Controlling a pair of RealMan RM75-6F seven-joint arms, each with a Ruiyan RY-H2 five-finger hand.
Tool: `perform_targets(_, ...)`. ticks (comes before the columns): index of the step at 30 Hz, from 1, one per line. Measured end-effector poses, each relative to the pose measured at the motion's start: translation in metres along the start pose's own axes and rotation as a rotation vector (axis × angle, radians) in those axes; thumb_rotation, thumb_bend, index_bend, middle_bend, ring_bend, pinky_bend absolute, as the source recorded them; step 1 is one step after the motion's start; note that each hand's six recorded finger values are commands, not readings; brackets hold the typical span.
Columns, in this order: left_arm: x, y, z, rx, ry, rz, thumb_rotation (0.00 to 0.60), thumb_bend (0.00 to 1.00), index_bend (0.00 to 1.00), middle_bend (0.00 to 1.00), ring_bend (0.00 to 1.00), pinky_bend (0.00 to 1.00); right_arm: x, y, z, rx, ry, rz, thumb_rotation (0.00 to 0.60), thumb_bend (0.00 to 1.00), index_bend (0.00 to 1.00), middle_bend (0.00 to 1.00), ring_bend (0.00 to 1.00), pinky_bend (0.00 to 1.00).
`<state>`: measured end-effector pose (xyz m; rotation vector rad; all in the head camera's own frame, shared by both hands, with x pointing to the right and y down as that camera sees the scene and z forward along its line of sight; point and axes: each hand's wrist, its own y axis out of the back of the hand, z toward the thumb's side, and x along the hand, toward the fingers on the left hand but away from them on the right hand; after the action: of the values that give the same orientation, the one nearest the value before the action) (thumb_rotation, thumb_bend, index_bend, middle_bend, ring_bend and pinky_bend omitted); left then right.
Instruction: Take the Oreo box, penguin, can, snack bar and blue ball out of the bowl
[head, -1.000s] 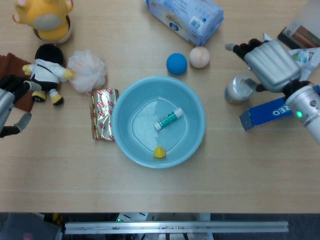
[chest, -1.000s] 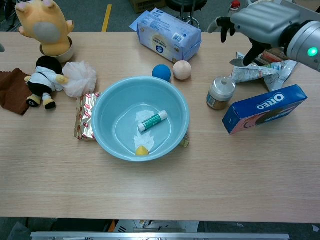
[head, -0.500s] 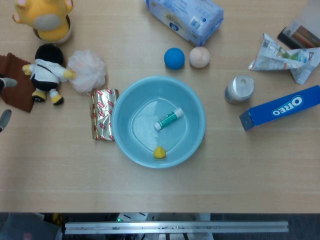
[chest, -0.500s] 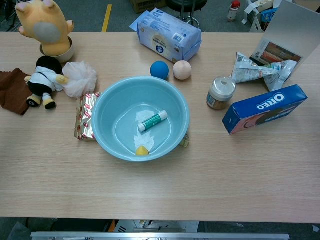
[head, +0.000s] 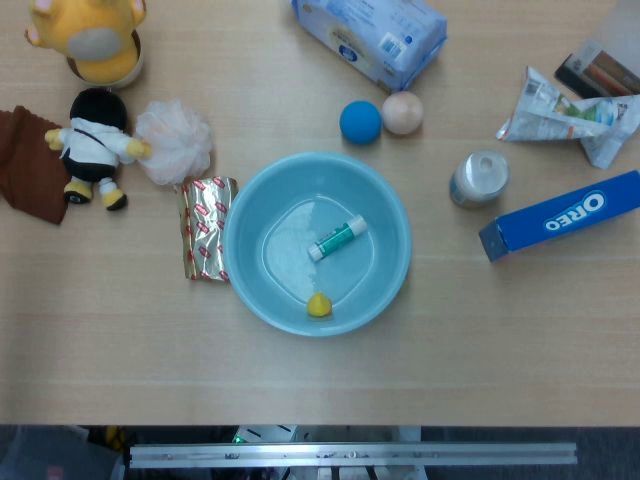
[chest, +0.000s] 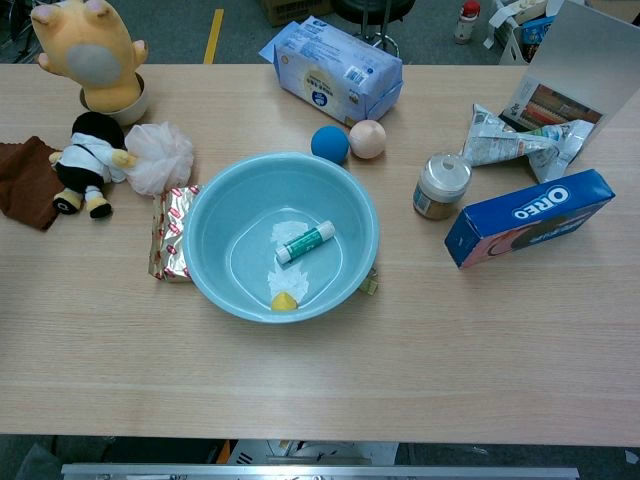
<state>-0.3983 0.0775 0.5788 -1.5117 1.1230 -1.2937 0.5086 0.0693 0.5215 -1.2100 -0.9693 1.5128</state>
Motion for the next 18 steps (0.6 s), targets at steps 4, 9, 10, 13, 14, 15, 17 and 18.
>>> perform_targets(4,-0.0005,-0.0043,-0.0014,-0.046,0.004,-0.003,0.600,0.36,0.27,0.25,0.21,0.31,0.0028,0.0016,-0.0006,-0.005,-0.001,-0.008,0.600,0.23,0.18,0.35,0.29,0.53)
perform_targets(9,0.0025,-0.0082,-0.0035,-0.019,0.003,-0.011,0.600,0.36,0.27,0.25,0.21,0.31,0.0036,-0.0003,0.0005,-0.009,0.003,-0.005,0.600,0.23,0.18,0.35,0.29,0.53)
perform_targets(10,0.0030,-0.0084,-0.0034,-0.007,0.003,-0.009,0.600,0.36,0.27,0.25,0.21,0.31,0.0036,-0.0006,0.0003,-0.009,0.002,-0.004,0.600,0.23,0.18,0.35,0.29,0.53)
perform_targets(13,0.0043,-0.0077,-0.0023,0.026,0.002,0.005,0.600,0.36,0.27,0.25,0.21,0.30,0.0039,-0.0015,-0.0009,-0.012,-0.002,-0.003,0.600,0.23,0.18,0.35,0.29,0.53)
perform_targets(14,0.0041,-0.0072,-0.0018,0.030,0.003,0.011,0.600,0.36,0.27,0.25,0.21,0.30,0.0041,-0.0013,-0.0010,-0.012,-0.002,-0.003,0.600,0.23,0.18,0.35,0.29,0.53)
perform_targets(15,0.0040,-0.0070,-0.0017,0.030,0.003,0.013,0.600,0.36,0.27,0.25,0.21,0.30,0.0045,-0.0009,-0.0011,-0.012,-0.001,-0.005,0.600,0.23,0.18,0.35,0.29,0.53)
perform_targets(17,0.0032,-0.0066,-0.0021,0.033,0.006,0.014,0.600,0.36,0.27,0.25,0.21,0.30,0.0056,-0.0001,-0.0013,-0.012,0.001,-0.006,0.600,0.23,0.18,0.35,0.29,0.53)
perform_targets(18,0.0029,-0.0062,-0.0021,0.037,0.007,0.016,0.600,0.36,0.27,0.25,0.21,0.30,0.0064,0.0006,-0.0019,-0.011,0.000,-0.008,0.600,0.23,0.18,0.35,0.29,0.53)
